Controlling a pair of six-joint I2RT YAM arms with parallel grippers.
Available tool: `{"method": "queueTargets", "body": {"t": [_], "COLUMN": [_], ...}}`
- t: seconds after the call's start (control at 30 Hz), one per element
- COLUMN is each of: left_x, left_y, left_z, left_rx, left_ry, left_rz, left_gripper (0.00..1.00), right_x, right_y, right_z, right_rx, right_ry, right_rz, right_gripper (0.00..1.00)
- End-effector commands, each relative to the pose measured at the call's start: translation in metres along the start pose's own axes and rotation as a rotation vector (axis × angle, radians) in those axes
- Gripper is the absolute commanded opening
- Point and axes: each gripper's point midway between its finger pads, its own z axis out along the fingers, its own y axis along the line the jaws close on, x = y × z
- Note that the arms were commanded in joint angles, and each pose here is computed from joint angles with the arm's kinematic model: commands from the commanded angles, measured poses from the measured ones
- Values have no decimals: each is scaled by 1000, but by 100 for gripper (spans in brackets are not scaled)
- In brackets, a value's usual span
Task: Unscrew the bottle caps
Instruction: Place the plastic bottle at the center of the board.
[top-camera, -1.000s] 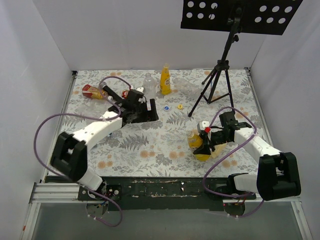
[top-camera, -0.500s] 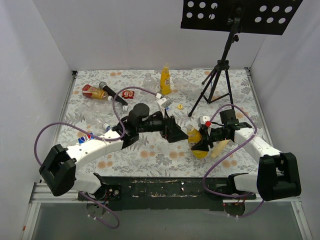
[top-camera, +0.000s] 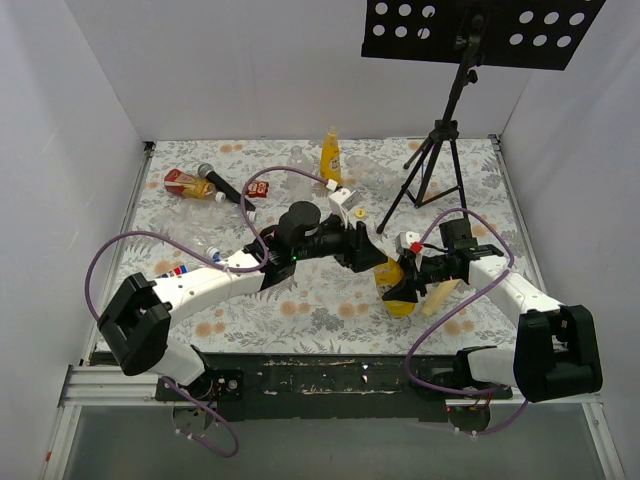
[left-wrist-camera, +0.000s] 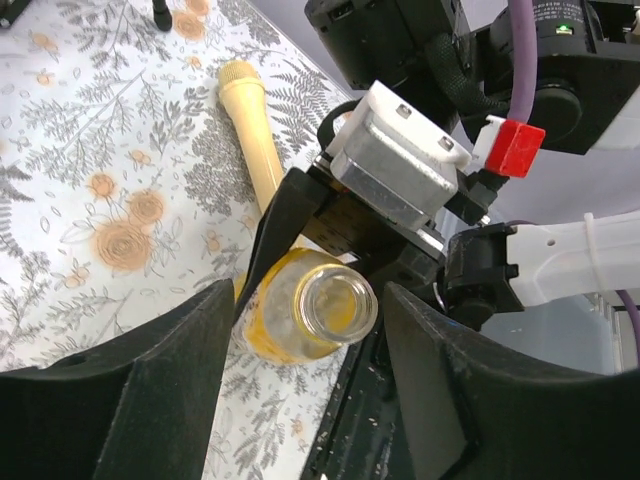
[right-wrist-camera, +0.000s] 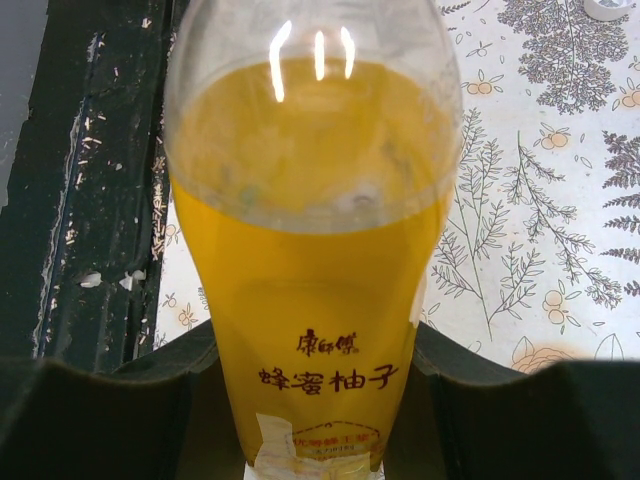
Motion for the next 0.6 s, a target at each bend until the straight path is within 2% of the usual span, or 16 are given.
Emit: {"method": "queueTargets", "body": {"t": [0.0,0.07,0.33,0.4,0.5,0.57], "left_x": [-18,-17,-7,-7,-10,-15], "left_y": [-3,-4,-7,-7,-7,-8], "left_z": [7,9,10,9,9,7], "left_rx": [-11,-7,21,17,10,4], "left_ry": [-32,-15,47,47,39,24], "left_rz": [41,45,45,45,45,51], "left_gripper": [55,51,51,40,12,0], "right_x": [-25,-25,-26,-26,-26,-26], "right_y": [5,5,4,4,5,5], "right_z": [0,0,0,0,0,0], "right_rx": [-32,-32,-31,-31,-32,-33], "right_ry": [-83,-83,-82,-82,-83,-84], "right_rz": [-57,-56,-59,-57,-59,-59], "right_gripper": [1,1,1,1,1,3]}}
